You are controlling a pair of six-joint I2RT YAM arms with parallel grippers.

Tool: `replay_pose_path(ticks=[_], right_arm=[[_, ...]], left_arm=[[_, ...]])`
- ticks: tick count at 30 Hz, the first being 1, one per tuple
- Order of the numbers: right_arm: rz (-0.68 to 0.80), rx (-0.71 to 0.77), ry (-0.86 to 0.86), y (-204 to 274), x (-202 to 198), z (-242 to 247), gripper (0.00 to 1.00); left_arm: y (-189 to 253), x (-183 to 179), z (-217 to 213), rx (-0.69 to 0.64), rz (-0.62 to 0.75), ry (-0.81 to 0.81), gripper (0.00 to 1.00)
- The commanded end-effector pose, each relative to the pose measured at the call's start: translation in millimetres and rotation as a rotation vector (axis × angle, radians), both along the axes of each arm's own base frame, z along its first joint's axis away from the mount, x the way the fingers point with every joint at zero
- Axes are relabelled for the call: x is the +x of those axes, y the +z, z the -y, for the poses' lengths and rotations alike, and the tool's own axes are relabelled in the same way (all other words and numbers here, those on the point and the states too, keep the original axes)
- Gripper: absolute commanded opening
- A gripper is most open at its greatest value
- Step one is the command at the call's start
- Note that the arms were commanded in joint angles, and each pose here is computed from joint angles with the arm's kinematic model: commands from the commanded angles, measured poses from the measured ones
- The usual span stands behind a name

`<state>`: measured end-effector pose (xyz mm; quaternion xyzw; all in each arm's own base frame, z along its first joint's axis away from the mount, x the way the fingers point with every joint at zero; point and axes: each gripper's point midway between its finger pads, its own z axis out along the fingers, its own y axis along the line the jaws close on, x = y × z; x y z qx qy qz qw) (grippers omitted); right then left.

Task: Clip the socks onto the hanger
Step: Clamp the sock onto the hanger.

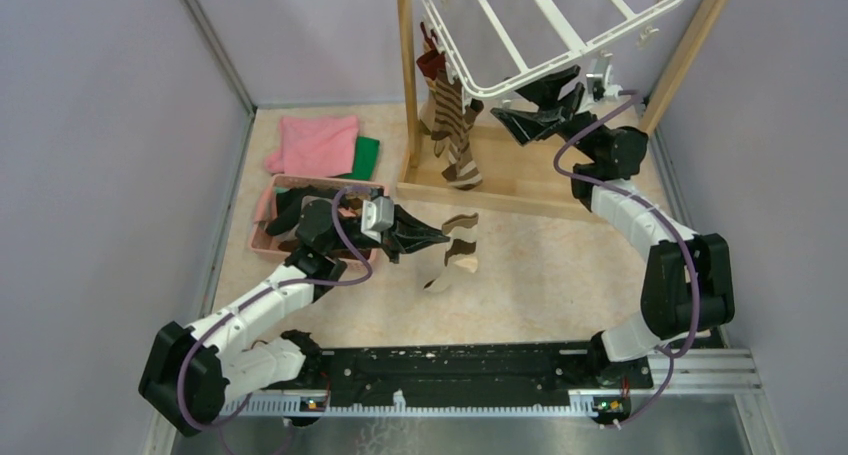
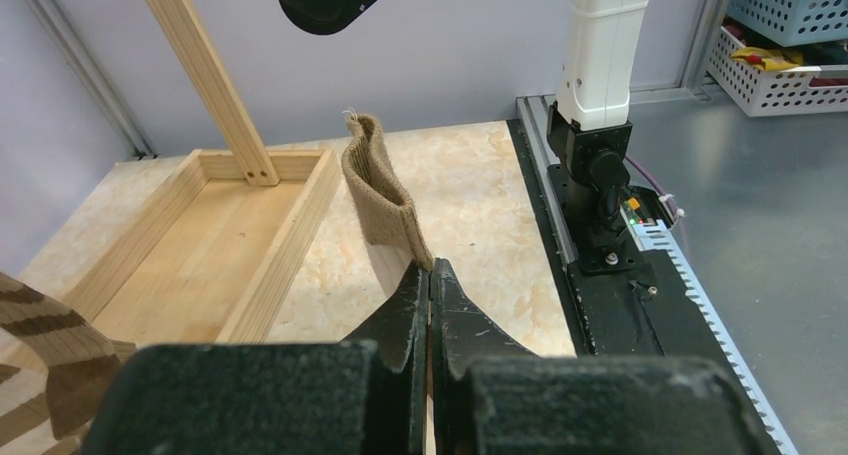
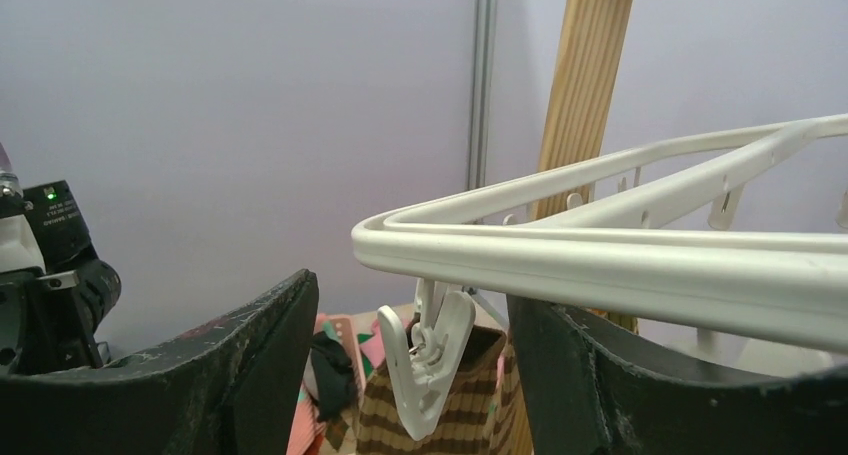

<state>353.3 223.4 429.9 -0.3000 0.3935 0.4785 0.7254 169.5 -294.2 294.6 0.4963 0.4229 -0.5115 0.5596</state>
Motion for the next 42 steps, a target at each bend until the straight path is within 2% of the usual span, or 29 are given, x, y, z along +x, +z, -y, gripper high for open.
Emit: replay_pose_path(ticks=[1,21,29,37,42], right_arm=[[0.057,0.021,0.017,21.3,-5.1,-3.6,0.68],[0.004,-0.018,-0.004,12.6,2.6,-5.8,0.72],[0.009,-0.023,0.0,14.7,0.4,-6.0,0.69],[0.006,-0.021,0.001,17.1,0.4,-6.0,0.58],[0.003,-0.02,0.005,19.6,-0.4,-6.1,0.43]], left_arm=[[21.4,-6.4,-2.1,-0.042,0.088,-0.011,0.0],[22.1,-8.6,-2.1,-0.042,0.099,-0.013,0.0],[23.0,-9.3,-2.3,-0.043,0.101,-0.015,0.0],[24.0,-10.3,-2.7,-0.045,0.106,-0.017,0.0],[23.9,-10.7,-2.6,-0.045,0.106,-0.018,0.0]])
